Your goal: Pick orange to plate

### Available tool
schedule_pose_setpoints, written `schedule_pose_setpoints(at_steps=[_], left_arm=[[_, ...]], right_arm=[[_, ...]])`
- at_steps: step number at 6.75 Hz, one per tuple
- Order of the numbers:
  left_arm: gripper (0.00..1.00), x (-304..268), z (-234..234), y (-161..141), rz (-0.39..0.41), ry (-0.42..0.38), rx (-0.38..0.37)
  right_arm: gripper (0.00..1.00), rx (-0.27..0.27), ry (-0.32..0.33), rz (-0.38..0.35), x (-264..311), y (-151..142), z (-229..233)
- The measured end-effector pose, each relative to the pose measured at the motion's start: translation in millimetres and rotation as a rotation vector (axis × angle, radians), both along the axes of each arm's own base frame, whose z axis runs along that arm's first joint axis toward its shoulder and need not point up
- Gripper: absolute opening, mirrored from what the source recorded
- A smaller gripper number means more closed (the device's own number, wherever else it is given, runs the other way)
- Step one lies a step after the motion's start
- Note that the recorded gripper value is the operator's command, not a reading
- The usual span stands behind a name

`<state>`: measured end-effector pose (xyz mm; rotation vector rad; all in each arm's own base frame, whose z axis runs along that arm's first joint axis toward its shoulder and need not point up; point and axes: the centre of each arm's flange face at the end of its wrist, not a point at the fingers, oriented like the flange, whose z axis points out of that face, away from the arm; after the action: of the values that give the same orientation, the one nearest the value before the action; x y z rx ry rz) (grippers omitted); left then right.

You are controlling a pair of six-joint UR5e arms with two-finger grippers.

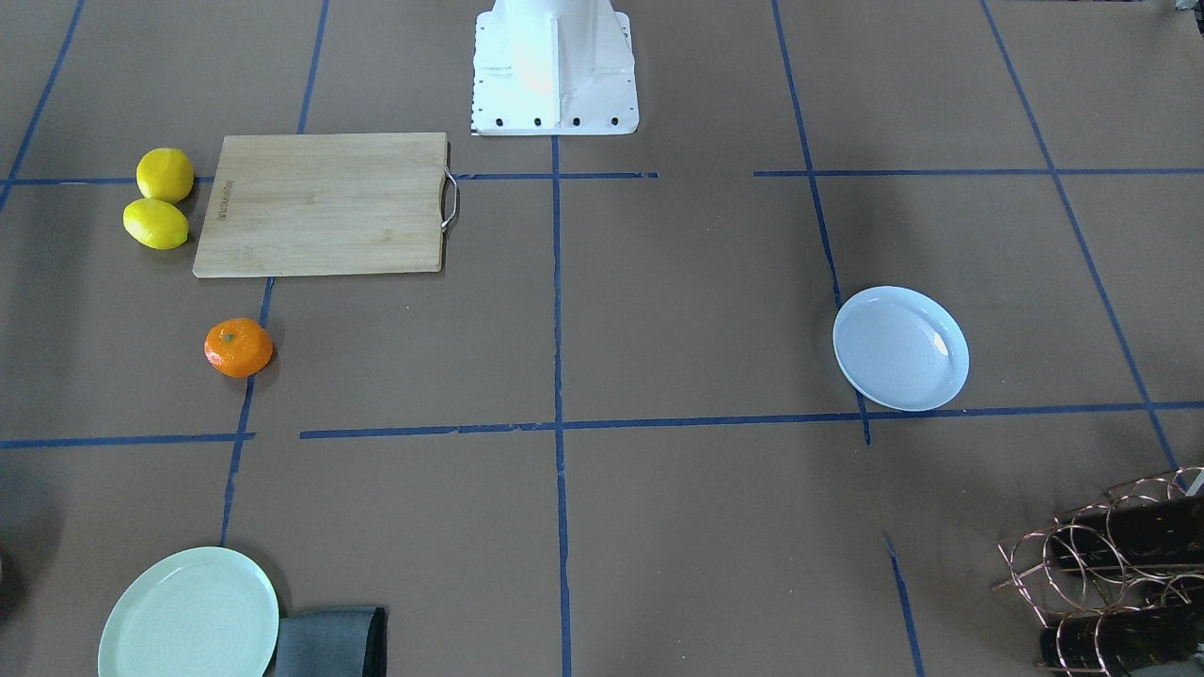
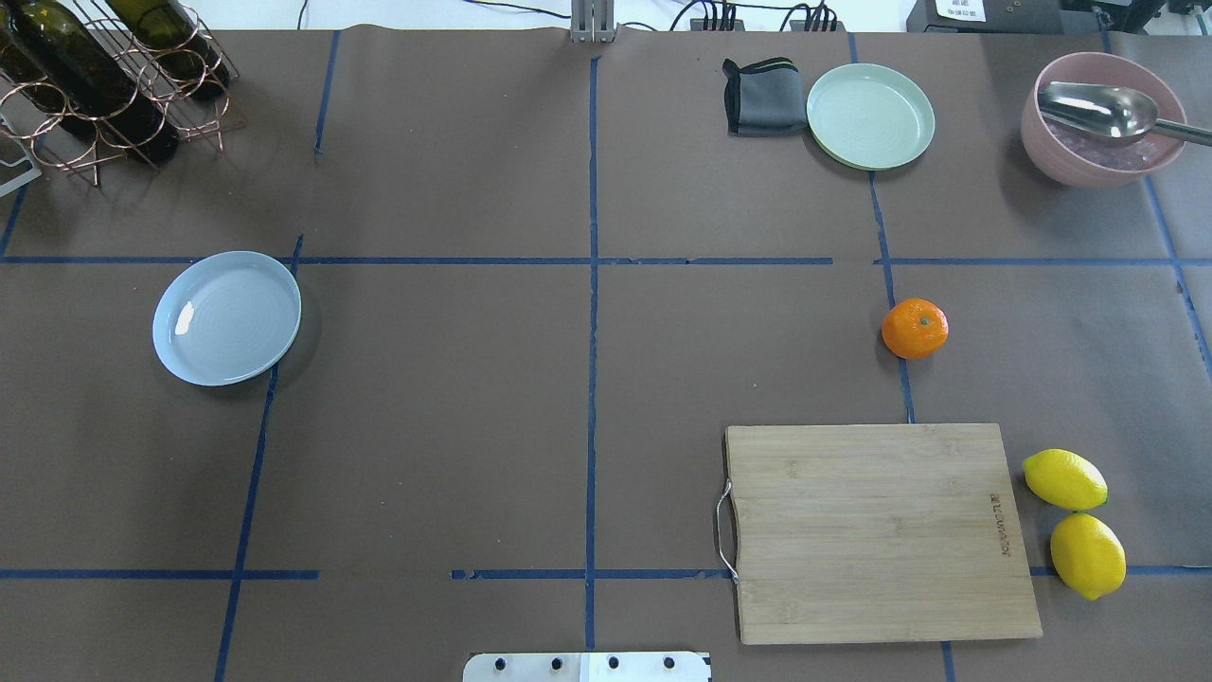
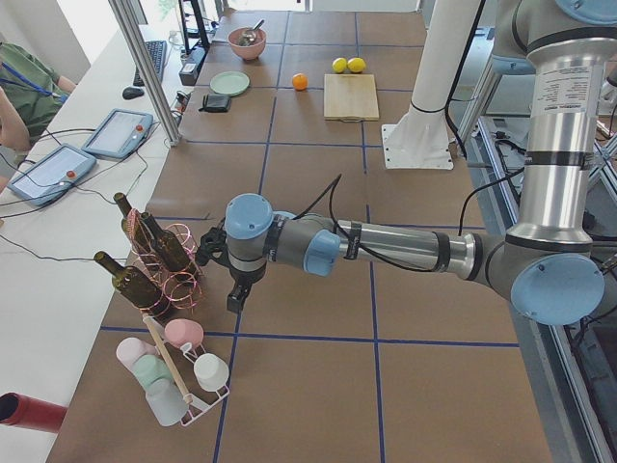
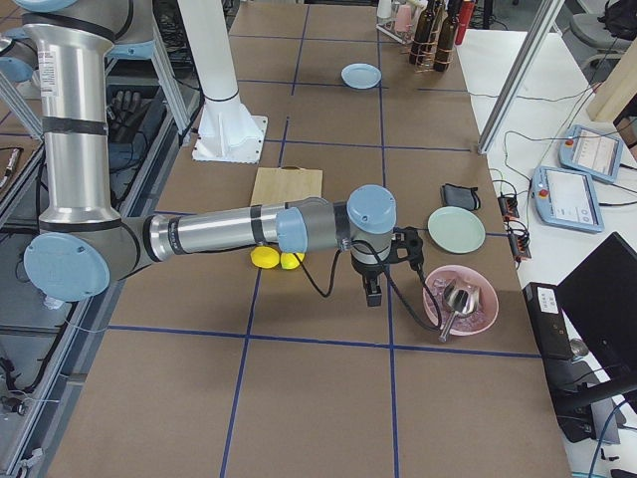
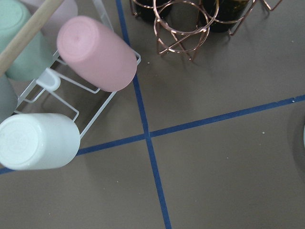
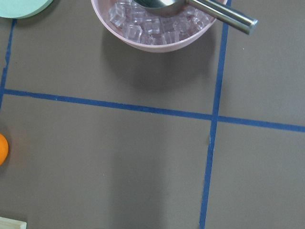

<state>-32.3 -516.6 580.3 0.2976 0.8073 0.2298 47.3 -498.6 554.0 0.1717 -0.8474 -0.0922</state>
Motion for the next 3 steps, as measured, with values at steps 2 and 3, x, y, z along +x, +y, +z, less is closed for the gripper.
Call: schedule_pose_setpoints(at_steps=[2, 3], left_arm=[[1.0, 69, -10, -3, 0.032, 0.084, -0.047], [1.0, 108, -14, -2, -0.028, 0.096, -0.098]], right_arm=[[1.0, 0.002, -0.001, -0.022, -13, -5, -3], [1.0, 0.001, -0.005, -0.025, -16, -6, -4]])
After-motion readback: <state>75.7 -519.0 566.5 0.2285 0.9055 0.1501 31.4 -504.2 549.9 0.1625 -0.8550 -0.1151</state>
